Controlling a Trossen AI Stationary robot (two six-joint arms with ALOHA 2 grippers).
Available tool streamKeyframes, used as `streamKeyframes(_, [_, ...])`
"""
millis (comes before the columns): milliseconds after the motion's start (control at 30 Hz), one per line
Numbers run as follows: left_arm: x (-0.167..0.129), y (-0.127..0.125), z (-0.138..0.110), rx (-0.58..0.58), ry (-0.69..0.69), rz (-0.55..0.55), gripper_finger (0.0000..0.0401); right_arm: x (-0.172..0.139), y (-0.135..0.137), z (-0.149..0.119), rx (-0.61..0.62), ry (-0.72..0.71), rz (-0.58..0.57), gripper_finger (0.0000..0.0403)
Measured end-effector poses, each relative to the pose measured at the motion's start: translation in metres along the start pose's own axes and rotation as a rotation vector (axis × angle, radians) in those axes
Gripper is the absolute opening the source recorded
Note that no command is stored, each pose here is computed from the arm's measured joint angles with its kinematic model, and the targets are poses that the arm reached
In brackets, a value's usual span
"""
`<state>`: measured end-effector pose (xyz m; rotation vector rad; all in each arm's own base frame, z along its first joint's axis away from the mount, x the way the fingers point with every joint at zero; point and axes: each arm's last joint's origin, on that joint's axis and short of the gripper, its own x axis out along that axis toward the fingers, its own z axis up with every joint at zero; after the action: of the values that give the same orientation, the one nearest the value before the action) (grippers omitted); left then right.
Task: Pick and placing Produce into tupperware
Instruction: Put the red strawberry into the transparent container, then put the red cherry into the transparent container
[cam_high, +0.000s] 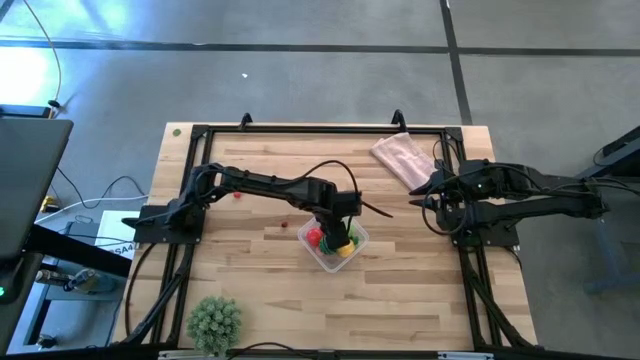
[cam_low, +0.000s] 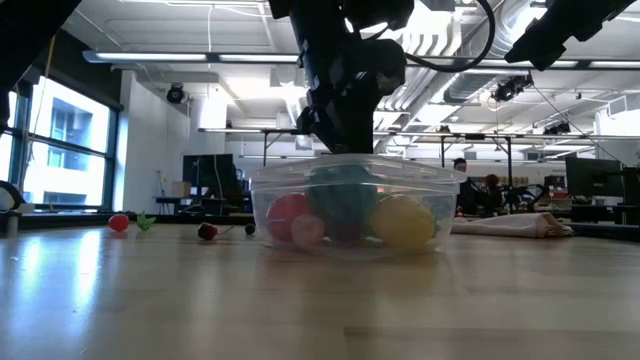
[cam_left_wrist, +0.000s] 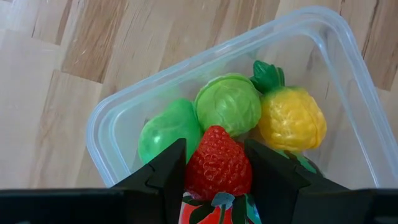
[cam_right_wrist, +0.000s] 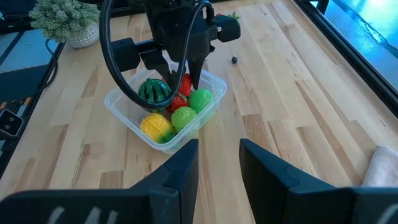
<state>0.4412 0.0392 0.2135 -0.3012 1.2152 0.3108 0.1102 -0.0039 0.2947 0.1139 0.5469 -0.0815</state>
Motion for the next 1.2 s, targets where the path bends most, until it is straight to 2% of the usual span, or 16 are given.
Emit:
streamKeyframes(167, [0.000, 0.000, 0.000, -0.005, 0.000, 0.000, 0.0147, 0.000, 0.000, 0.000, 0.000, 0.000, 0.000, 0.0105])
streamKeyframes(433, [0.000, 0.000, 0.000, -0.002, -0.002, 0.016, 0.0201, 0.000, 0.000, 0.000, 0.000, 0.000, 0.000, 0.0105])
streamKeyframes(567, [0.000, 0.000, -0.001, -0.002, 0.001, 0.020, 0.0214, 0.000, 0.000, 0.000, 0.000, 0.000, 0.000, 0.0105])
streamKeyframes(733, [-0.002, 0.001, -0.001, -0.014, -0.003, 0.019, 0.0207, 0.000, 0.000, 0.000, 0.000, 0.000, 0.000, 0.0105])
streamKeyframes(900, [-0.018, 0.005, 0.001, -0.063, -0.029, 0.013, 0.0190, 0.000, 0.000, 0.000, 0.000, 0.000, 0.000, 0.0105])
streamKeyframes(1033, [-0.033, 0.015, 0.001, -0.138, -0.039, 0.016, 0.0178, 0.000, 0.000, 0.000, 0.000, 0.000, 0.000, 0.0105])
streamKeyframes(1200, [-0.050, 0.035, 0.001, -0.287, -0.033, 0.030, 0.0168, 0.000, 0.000, 0.000, 0.000, 0.000, 0.000, 0.0105])
